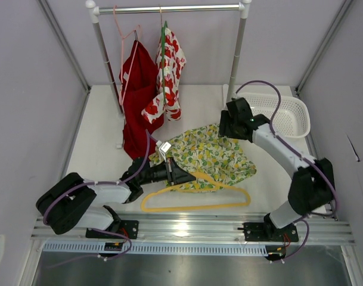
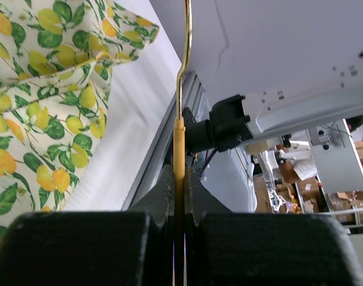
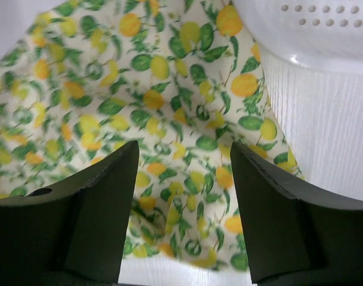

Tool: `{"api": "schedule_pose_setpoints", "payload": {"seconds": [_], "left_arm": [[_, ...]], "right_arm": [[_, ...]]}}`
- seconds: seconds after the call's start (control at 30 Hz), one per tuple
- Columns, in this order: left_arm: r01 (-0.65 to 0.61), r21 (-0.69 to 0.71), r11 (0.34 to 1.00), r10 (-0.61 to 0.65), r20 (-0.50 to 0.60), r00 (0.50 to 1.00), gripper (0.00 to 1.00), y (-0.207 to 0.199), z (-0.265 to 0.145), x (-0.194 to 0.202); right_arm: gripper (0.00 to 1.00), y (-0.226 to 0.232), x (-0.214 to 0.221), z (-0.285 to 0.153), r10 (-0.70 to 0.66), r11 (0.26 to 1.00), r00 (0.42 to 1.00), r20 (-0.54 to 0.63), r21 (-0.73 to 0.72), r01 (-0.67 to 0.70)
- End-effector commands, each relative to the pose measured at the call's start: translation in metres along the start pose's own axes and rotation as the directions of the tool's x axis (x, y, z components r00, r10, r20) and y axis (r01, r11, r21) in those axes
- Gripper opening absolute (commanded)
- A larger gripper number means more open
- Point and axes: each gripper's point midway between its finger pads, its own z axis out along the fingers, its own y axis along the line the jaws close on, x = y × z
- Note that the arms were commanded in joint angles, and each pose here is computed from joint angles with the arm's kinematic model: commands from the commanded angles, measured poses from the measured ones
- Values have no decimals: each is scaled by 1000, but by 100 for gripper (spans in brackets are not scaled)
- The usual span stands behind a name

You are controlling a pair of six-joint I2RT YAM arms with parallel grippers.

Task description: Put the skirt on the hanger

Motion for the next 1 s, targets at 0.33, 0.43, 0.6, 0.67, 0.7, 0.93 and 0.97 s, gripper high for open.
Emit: {"api": "schedule_pose_setpoints", "payload": {"seconds": [0.33, 0.43, 0.6, 0.67, 0.7, 0.93, 0.97], "left_arm": [[11, 111, 994, -32, 195, 980, 0, -12, 31, -48], [35, 111, 993, -57, 208, 976, 0, -5, 40, -53], [9, 116, 993, -35, 222, 975, 0, -6, 55, -62], [4, 102, 995, -26, 217, 976, 0, -3, 59, -61], [-3, 104, 995, -20, 224, 974, 0, -3, 62, -64], [-48, 106, 993, 24, 221, 975, 0, -1, 71, -66], [-61, 109, 992, 35, 224, 974, 0, -3, 71, -66]], "right_arm": [[52, 44, 39, -143, 7, 959, 987, 162, -279, 39], [51, 53, 66, -149, -34, 946, 990, 138, -315, 77], [51, 68, 111, -149, -110, 922, 988, 104, -362, 141], [51, 76, 122, -147, -136, 907, 986, 96, -388, 163], [51, 82, 134, -147, -168, 893, 982, 88, -408, 189], [55, 88, 140, -133, -186, 907, 976, 115, -361, 216], [57, 88, 139, -130, -189, 910, 975, 117, -352, 218]]}}
